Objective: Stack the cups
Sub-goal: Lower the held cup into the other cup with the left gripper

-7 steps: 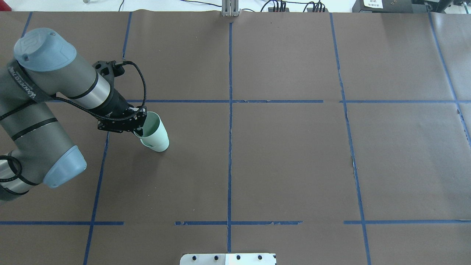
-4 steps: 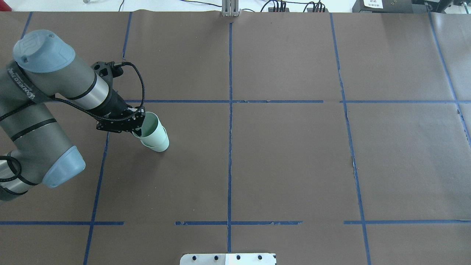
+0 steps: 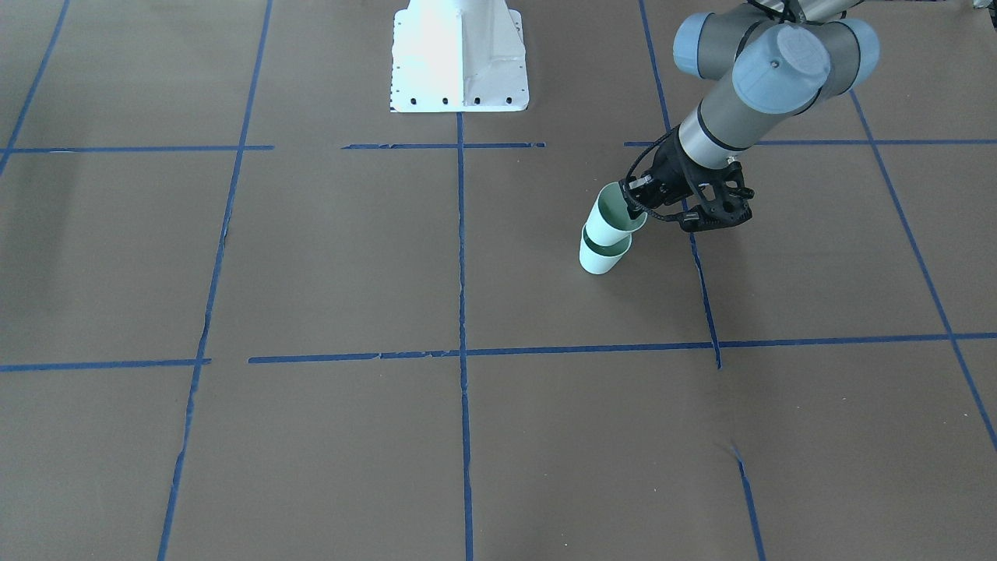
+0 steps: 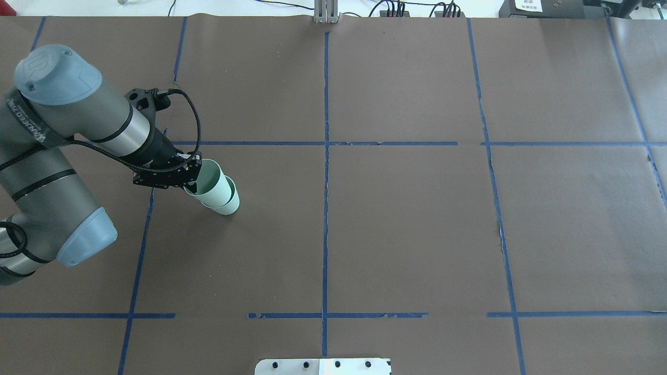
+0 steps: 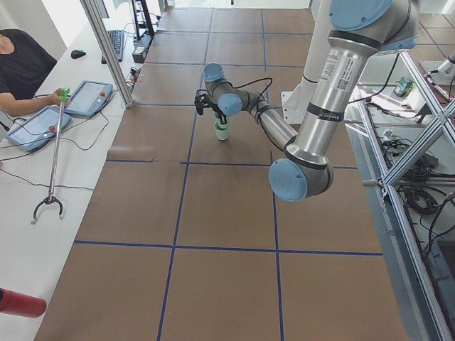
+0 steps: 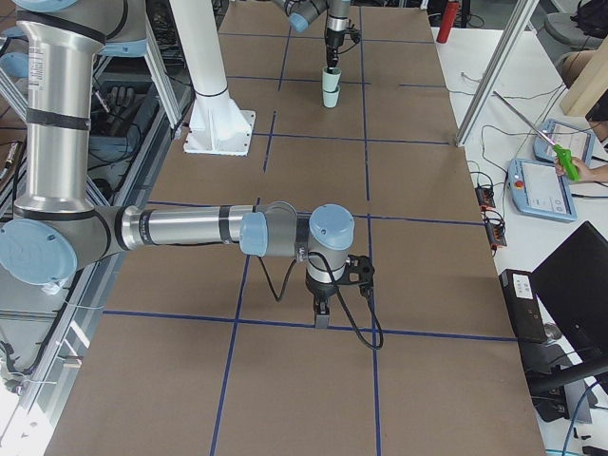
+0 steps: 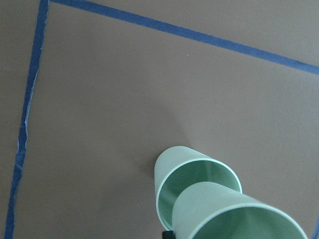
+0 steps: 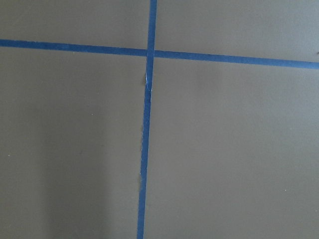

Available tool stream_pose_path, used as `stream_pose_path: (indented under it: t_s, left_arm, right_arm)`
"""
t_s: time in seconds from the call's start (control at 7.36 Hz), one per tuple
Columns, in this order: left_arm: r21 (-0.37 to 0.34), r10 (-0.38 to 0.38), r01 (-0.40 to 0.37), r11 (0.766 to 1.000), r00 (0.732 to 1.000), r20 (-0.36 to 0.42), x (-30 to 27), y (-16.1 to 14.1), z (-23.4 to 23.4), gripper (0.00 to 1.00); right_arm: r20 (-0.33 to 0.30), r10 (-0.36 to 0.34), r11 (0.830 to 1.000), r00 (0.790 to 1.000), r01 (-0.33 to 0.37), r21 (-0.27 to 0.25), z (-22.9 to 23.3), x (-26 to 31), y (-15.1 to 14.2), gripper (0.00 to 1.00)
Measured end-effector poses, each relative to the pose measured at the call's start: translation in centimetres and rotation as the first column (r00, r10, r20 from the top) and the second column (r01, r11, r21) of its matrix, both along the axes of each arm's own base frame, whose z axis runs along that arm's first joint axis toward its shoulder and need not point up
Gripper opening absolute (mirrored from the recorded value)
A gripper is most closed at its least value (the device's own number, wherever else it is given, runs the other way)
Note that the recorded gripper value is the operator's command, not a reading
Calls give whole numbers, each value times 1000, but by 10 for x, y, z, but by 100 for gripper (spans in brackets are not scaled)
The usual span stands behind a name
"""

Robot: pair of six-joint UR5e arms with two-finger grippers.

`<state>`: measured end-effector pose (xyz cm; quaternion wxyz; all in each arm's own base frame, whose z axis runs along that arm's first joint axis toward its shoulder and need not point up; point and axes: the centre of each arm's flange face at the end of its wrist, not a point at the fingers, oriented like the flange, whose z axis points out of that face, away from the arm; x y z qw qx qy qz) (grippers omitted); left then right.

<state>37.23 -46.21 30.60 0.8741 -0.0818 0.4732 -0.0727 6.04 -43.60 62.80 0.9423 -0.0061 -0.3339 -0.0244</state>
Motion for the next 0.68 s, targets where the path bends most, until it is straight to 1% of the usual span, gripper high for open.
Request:
stream_pose_path:
  t_s: [0.54, 0.68]
  left_arm:
    - [-3, 0, 0, 1000, 1000, 3, 2, -1, 2, 0]
    - [-3, 0, 0, 1000, 1000, 4, 1, -1, 3, 22]
  right_arm:
    - [0, 0, 1000, 1000, 0, 0, 0, 0, 0, 100]
    - [0, 0, 1000, 1000, 0, 0, 0, 0, 0, 100]
